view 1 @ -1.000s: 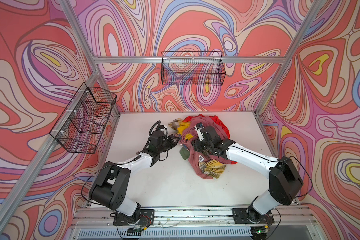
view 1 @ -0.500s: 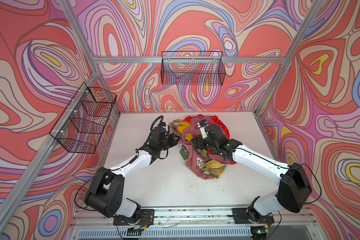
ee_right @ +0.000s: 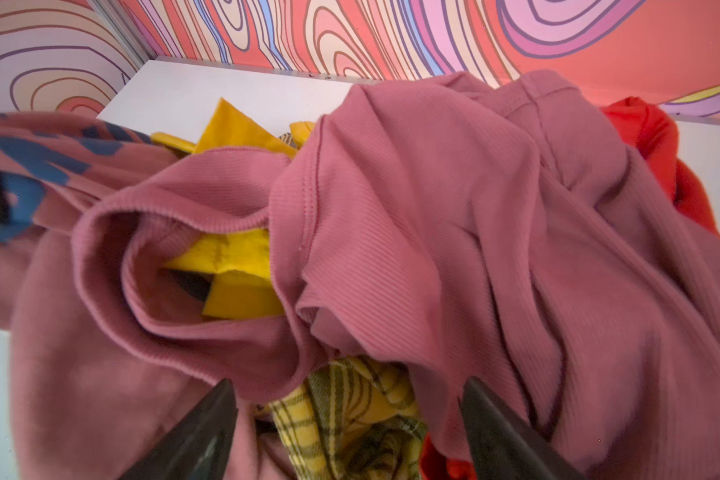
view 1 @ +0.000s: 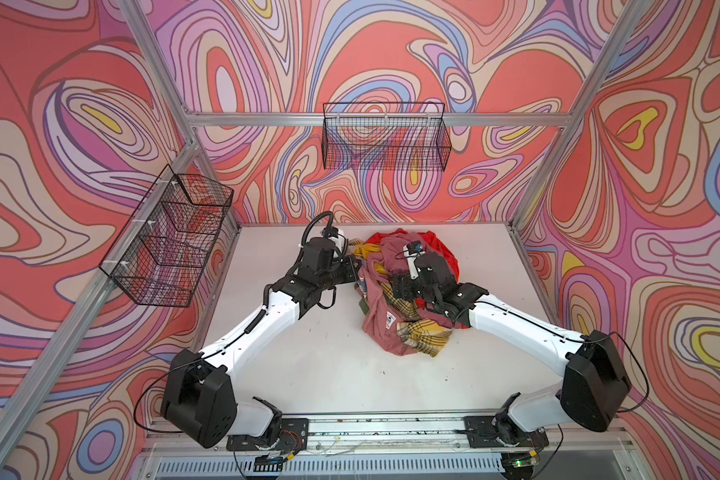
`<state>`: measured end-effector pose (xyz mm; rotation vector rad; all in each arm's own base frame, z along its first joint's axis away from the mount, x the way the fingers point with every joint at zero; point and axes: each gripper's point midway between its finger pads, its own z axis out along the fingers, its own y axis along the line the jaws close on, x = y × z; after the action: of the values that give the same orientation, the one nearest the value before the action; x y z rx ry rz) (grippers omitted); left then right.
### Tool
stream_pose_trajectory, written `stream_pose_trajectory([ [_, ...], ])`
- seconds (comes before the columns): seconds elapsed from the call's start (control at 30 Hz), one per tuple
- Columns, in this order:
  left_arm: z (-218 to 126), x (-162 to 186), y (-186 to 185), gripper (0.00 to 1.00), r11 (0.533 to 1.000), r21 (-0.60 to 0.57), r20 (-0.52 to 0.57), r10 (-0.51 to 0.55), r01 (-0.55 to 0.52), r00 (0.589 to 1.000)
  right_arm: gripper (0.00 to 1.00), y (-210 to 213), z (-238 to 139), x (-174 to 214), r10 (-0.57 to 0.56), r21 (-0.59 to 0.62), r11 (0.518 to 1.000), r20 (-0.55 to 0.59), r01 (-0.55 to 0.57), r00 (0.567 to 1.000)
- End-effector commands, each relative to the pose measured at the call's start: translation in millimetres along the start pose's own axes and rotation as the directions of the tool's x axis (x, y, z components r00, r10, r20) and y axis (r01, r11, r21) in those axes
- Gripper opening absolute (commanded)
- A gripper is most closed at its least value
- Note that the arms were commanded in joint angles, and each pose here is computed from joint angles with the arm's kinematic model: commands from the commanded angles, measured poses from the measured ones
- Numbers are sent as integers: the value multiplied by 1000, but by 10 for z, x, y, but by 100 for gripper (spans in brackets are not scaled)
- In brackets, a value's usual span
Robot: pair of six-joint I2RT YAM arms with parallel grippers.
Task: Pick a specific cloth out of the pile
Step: 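Grasp the faded red T-shirt with the left gripper and lift it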
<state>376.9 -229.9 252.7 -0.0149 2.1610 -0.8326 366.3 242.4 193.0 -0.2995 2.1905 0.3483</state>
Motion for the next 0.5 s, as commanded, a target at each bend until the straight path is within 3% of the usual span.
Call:
stream_pose_trajectory([
  [0.0,-185,-273,-210,0,995,12,59,95,-96,994,87,2,-28,27,4,-21,1000,20,-4,1000],
  [0.23,-134,-464,-432,0,987,55,48,146,-148,988,86,79,76,243,-21,-78,997,-34,19,999],
  [0.47,-11,-483,-596,0,976,97,20,196,-197,980,84,-57,133,298,-19,-6,1000,-62,19,998],
])
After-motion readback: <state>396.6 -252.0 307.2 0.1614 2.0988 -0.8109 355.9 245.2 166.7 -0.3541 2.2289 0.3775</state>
